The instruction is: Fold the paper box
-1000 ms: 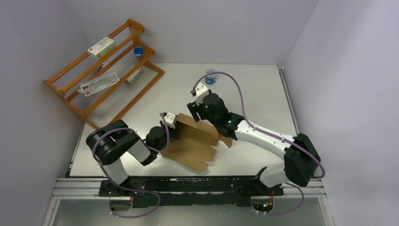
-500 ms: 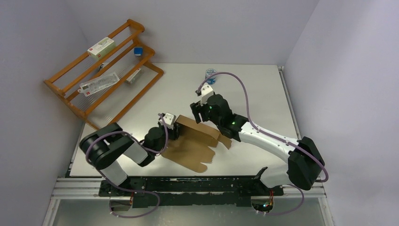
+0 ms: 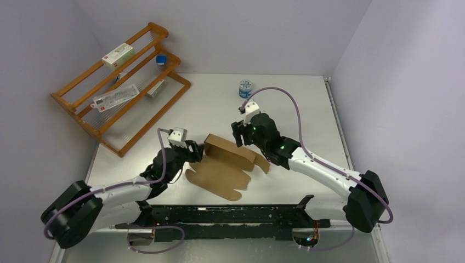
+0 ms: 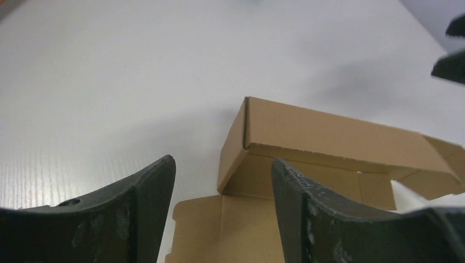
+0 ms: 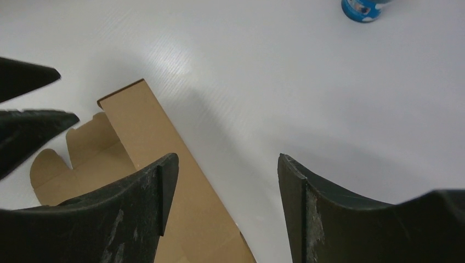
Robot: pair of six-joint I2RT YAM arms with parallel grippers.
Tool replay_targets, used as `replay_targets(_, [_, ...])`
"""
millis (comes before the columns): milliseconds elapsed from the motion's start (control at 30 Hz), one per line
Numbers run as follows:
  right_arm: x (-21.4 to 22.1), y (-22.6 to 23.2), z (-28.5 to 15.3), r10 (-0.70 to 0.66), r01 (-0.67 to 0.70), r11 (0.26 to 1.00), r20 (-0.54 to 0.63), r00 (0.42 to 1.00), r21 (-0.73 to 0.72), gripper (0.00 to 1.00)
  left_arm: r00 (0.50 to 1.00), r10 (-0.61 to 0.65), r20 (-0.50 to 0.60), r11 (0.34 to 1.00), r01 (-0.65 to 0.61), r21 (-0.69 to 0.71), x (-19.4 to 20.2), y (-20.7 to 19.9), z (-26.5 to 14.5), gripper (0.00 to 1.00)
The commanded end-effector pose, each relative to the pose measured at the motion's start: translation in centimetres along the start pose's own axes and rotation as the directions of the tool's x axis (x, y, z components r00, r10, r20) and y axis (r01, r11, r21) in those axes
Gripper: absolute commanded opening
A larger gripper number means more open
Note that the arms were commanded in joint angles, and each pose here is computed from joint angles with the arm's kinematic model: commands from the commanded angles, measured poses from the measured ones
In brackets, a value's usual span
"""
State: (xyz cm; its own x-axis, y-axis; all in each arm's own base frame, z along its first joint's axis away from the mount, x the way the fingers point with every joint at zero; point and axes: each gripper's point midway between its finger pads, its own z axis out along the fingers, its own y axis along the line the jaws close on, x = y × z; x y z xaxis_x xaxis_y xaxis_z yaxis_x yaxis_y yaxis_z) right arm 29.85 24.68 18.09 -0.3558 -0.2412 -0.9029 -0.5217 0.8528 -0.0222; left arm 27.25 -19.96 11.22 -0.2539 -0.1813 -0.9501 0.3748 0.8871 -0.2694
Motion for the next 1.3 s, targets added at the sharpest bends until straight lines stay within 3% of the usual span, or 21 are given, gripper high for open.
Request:
replay_targets(0, [0.5, -0.6, -1.0, 0.044, -0.044, 0.999, -0.007, 0.999, 0.022, 0.70, 0.992, -0.113, -0.046, 0.994, 0.113, -0.014, -0.7, 0.3, -0.3, 0.71])
replay_targets(333, [1.3, 0.4, -0.8, 0.077, -0.077, 0.997, -0.004, 0.997, -0.030, 0.67, 0.960, -0.254, -0.118, 0.966, 0.257, 0.014, -1.6, -0.5, 3.1, 0.66])
replay_targets(733, [2.8, 1.6, 1.0, 0.044, -0.047, 0.996, -0.046, 0.998, -0.082, 0.65, 0.943, -0.283, -0.176, 0.955, 0.295, 0.043, 0.3, -0.9, 3.8, 0.57])
replay_targets(867, [4.0, 1.8, 1.5, 0.029, -0.036, 0.996, -0.080, 0.996, -0.086, 0.63, 0.942, -0.278, -0.190, 0.958, 0.287, 0.022, 1.1, -0.4, 3.4, 0.49])
replay_targets(1067, [3.3, 1.4, 2.0, 0.026, -0.030, 0.998, -0.060, 0.998, -0.055, 0.63, 0.939, -0.282, -0.196, 0.957, 0.290, 0.014, 1.5, -0.1, 3.2, 0.29])
replay_targets(1267, [1.0, 1.0, 1.1, 0.025, -0.025, 0.999, -0.001, 1.000, -0.042, 0.63, 0.927, -0.326, -0.189, 0.943, 0.334, 0.012, 1.0, -0.4, 2.7, 0.26])
